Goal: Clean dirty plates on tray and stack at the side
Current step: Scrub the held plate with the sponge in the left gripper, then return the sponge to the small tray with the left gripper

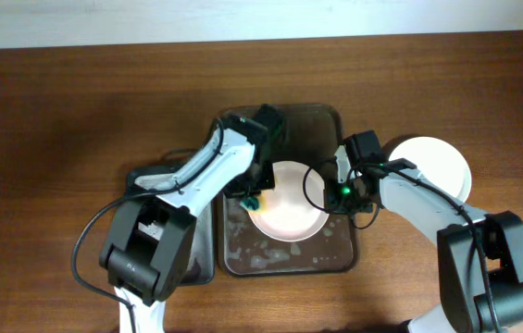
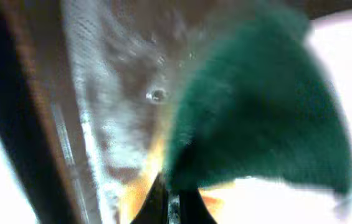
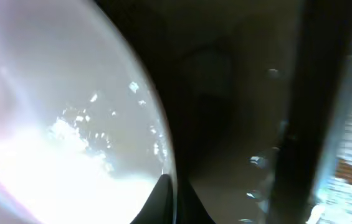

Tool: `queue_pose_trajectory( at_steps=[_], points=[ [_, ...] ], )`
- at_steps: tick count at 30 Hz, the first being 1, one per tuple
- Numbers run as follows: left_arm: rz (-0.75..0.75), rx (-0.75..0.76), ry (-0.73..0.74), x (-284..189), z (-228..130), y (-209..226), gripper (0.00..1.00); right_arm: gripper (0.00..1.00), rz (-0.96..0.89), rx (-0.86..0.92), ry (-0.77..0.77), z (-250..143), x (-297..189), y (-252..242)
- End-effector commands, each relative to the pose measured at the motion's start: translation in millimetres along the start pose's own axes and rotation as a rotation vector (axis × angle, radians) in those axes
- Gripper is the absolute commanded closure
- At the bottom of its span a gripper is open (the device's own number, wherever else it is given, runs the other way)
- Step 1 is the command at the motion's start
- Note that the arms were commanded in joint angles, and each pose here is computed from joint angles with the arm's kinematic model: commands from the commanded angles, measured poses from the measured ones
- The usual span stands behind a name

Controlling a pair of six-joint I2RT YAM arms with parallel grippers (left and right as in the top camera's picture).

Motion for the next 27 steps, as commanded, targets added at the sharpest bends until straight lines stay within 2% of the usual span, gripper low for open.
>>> queue_pose_trajectory(
  at_steps=[1, 4, 6, 10, 13, 14, 16, 17, 18, 19, 20, 21, 22, 27],
  points=[
    [-0.077, 0.022, -0.118, -76.6, 24.1, 20.8, 1.00, 0.96, -0.104, 0.013, 0.007, -3.6, 1.4, -22.6],
    [0.050, -0.071, -0.106, -93.5, 25.1, 86.9, 1.00, 0.96, -0.104, 0.011, 0.006, -3.2, 1.1, -22.3],
    [0.143, -0.127, -0.049, -66.4, 21.2, 125.7, 1.00, 0.96, -0.104, 0.011, 0.006, -3.2, 1.1, -22.3],
    [0.149, -0.152, 0.004, 10.0, 3.3, 144.9, 1.00, 0.96, -0.104, 0.012, 0.006, -3.3, 1.1, -22.3],
    [0.138, -0.108, -0.011, 9.2, 6.0, 144.0, 0.99, 0.96, -0.104, 0.011, 0.005, -3.1, 1.1, -22.3],
    [0.124, -0.109, -0.037, 0.4, 9.3, 142.4, 0.90, 0.96, -0.103, 0.011, 0.003, -2.5, 1.1, -22.2],
    [0.083, -0.114, -0.114, -24.3, 16.2, 138.8, 0.47, 0.96, -0.103, 0.011, 0.003, -2.6, 1.1, -22.2],
    [0.071, -0.116, -0.138, -32.8, 16.4, 138.6, 0.32, 0.96, -0.103, 0.012, 0.006, -3.3, 1.1, -22.3],
    [0.067, -0.116, -0.145, -36.8, 15.4, 139.0, 0.24, 0.96, -0.103, 0.012, 0.007, -3.4, 1.1, -22.3],
    [0.069, -0.116, -0.141, -36.9, 14.1, 139.6, 0.23, 0.96, -0.104, 0.012, 0.008, -3.8, 1.1, -22.3],
    [0.073, -0.116, -0.135, -34.8, 12.4, 140.4, 0.26, 0.96, -0.104, 0.013, 0.010, -4.3, 1.1, -22.4],
    [0.076, -0.116, -0.136, -30.5, 11.8, 141.3, 0.55, 0.96, -0.104, 0.013, 0.011, -4.4, 1.1, -22.4],
    [0.082, -0.119, -0.160, -23.2, 15.5, 142.7, 1.00, 0.96, -0.104, 0.013, 0.010, -4.3, 1.1, -22.4],
    [0.037, -0.166, -0.289, 16.2, 46.2, 154.2, 1.00, 0.96, -0.104, 0.013, 0.010, -4.2, 1.1, -22.4]
  ],
)
Point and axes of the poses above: each gripper's point midway between its finger pads, its own x axis out along the fingers, its own y axis along the line the jaws close on, z = x × y, the point moved 1 cm from there along -x, back along the fingers, and after that the axes turned 5 degrees about -x, right-handed, at the moved point
